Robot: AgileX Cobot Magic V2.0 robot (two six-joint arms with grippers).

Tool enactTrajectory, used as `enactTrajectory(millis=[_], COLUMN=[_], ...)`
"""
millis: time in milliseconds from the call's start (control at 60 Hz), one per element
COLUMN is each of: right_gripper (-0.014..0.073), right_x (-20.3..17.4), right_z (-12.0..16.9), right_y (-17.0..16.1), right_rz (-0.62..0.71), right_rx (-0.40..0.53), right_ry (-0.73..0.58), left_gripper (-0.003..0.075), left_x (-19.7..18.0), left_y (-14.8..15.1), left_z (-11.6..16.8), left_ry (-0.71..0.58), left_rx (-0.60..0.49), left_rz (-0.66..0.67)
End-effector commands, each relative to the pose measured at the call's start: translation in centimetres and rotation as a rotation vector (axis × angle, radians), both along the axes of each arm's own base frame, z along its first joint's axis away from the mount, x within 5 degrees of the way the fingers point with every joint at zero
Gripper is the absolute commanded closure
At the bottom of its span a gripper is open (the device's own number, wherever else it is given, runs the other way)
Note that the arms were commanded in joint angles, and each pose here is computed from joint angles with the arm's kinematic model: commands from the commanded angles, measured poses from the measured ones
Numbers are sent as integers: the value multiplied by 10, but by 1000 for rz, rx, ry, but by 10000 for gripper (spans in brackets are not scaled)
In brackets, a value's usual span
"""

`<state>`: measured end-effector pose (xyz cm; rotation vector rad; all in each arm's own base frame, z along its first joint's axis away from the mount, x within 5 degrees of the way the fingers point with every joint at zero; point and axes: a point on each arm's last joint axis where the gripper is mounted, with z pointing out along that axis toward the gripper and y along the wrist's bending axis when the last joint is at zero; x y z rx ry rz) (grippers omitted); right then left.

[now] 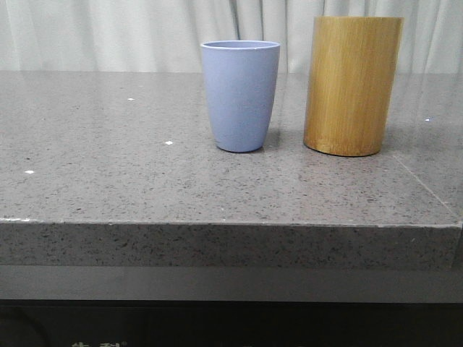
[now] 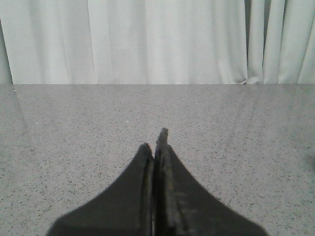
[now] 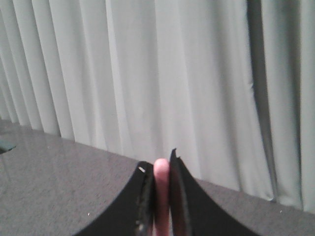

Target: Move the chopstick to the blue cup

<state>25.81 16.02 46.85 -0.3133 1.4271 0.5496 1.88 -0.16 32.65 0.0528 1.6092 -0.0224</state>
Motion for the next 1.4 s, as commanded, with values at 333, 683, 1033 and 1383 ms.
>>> enactTrajectory(millis=[333, 683, 1033, 1383], right_gripper=[575, 319, 709, 696], right_x=[52, 44, 22, -9], right_z=[-51, -41, 30, 38], right_y=[38, 33, -31, -129], right_rz=[-4, 5, -48, -320], right_rx=[-55, -74, -258, -278], right_ry=[83, 72, 235, 401], left_gripper=[739, 739, 739, 739], left_x=[0, 0, 0, 0], left_y=[0, 0, 0, 0], left_z=[14, 14, 14, 14], left_ry=[-93, -93, -93, -93], left_rx=[-11, -11, -11, -11], left_rz=[-1, -1, -1, -1])
